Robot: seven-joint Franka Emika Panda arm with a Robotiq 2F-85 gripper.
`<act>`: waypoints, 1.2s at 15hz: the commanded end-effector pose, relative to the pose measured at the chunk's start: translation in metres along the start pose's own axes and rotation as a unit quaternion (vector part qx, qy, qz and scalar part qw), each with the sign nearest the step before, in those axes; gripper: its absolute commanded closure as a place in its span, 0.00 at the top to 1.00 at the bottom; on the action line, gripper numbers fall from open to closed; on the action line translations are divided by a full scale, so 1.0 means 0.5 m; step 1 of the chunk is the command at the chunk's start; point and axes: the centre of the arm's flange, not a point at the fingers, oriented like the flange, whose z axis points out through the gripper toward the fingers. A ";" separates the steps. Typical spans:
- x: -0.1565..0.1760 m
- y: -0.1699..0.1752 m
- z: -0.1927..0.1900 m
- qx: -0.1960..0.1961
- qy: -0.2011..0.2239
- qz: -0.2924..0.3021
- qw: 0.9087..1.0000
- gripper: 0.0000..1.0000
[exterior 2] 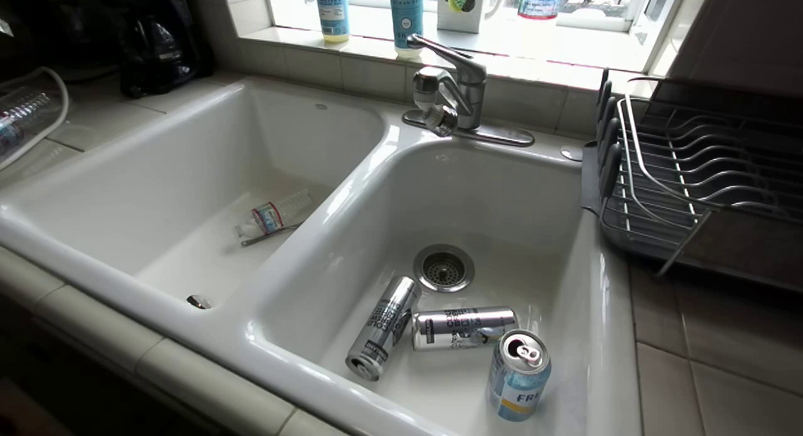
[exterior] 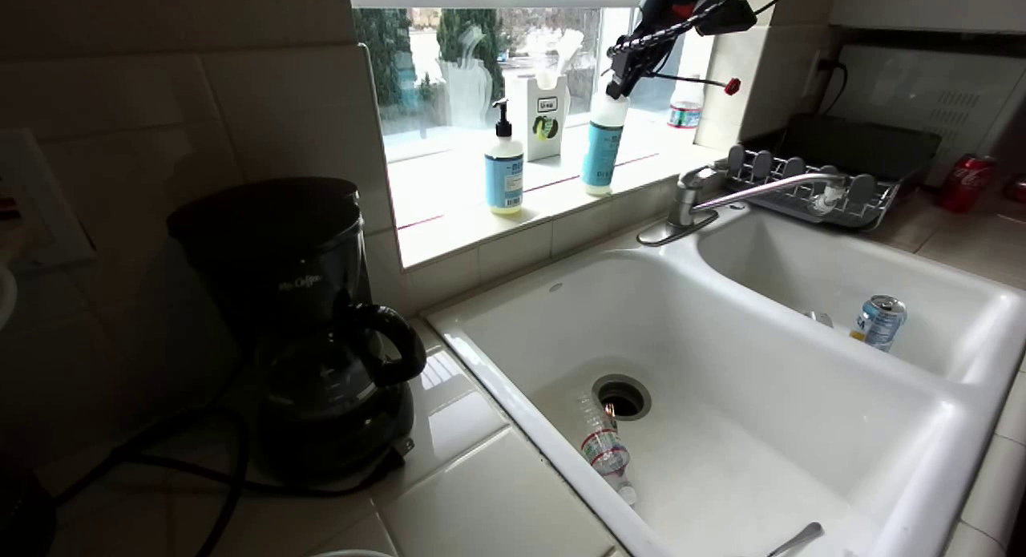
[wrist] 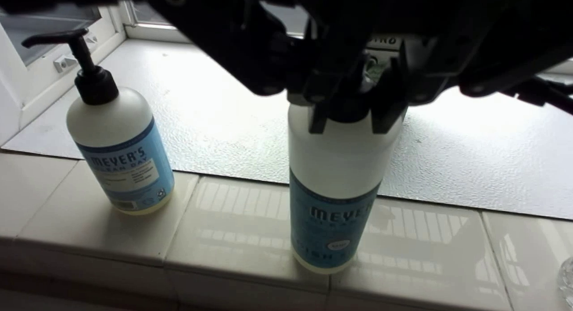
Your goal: Put the blue bottle on the window seal
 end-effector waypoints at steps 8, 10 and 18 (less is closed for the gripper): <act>0.050 -0.005 0.004 -0.004 -0.038 0.015 0.999 0.60; 0.050 -0.008 -0.003 -0.001 -0.039 0.017 0.999 0.75; -0.039 -0.040 -0.109 -0.001 0.003 0.049 0.999 1.00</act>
